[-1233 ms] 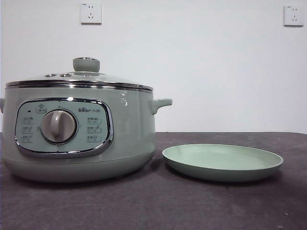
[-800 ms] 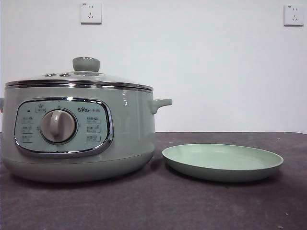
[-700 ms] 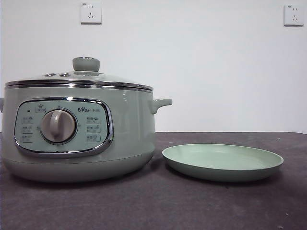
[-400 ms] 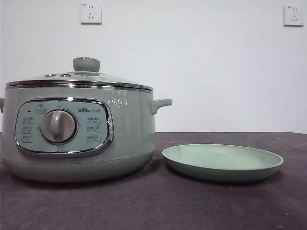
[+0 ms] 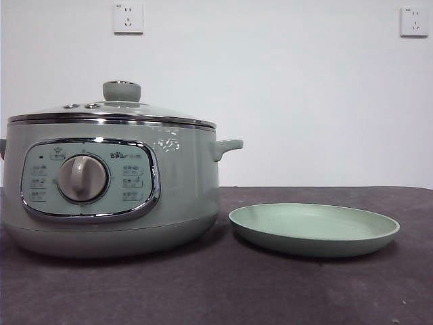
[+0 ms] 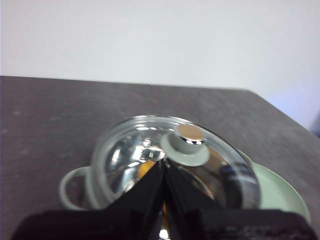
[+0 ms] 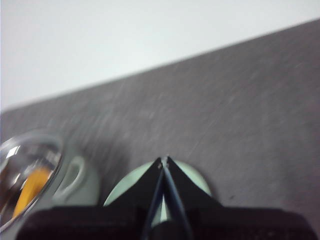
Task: Take the corn out from the steamer,put the corn on the plate,close the lid
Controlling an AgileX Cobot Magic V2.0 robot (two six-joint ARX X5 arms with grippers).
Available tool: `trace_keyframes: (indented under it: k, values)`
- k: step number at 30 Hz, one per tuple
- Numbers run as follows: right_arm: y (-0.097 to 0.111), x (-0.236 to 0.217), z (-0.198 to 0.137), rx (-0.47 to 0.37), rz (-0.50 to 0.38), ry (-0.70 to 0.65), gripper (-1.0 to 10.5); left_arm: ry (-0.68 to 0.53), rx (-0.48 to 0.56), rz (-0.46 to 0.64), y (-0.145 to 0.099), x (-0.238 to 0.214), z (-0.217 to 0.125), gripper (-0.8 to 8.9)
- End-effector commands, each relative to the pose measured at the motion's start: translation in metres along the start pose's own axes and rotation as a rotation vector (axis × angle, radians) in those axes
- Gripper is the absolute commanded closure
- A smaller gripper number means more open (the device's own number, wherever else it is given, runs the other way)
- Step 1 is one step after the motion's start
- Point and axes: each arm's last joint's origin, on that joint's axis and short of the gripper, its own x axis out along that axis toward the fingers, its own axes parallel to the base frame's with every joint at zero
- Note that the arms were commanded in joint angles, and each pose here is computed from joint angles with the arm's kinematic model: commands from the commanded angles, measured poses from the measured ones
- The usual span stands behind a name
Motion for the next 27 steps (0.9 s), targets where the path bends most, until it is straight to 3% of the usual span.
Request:
trace_keyframes:
  k: [1,3,5,7,10,20,27]
  values:
    - [0.003,0.009,0.005,-0.066,0.103,0.090,9.5,0.043,0.042,-0.052,0.000,0.007,0.009,8.11]
    - [0.003,0.017,0.006,-0.063,0.169,0.150,9.4,0.074,0.044,-0.069,0.001,0.013,0.014,7.52]
    - [0.003,0.024,0.007,-0.049,0.210,0.188,9.0,0.092,0.036,-0.072,0.002,0.018,0.017,6.01]
    - [0.002,0.030,0.006,-0.035,0.230,0.217,7.1,0.110,0.026,-0.070,0.004,0.023,0.018,4.38]
    - [0.000,0.037,0.003,-0.022,0.222,0.248,5.5,0.141,0.011,-0.066,0.007,0.030,0.018,4.30]
    - [0.000,0.043,0.007,-0.002,0.220,0.254,5.7,0.223,0.003,-0.113,0.006,0.070,0.045,4.27]
    - [0.000,0.042,0.007,0.005,0.220,0.255,5.7,0.299,0.108,-0.110,-0.013,0.117,0.071,4.28]
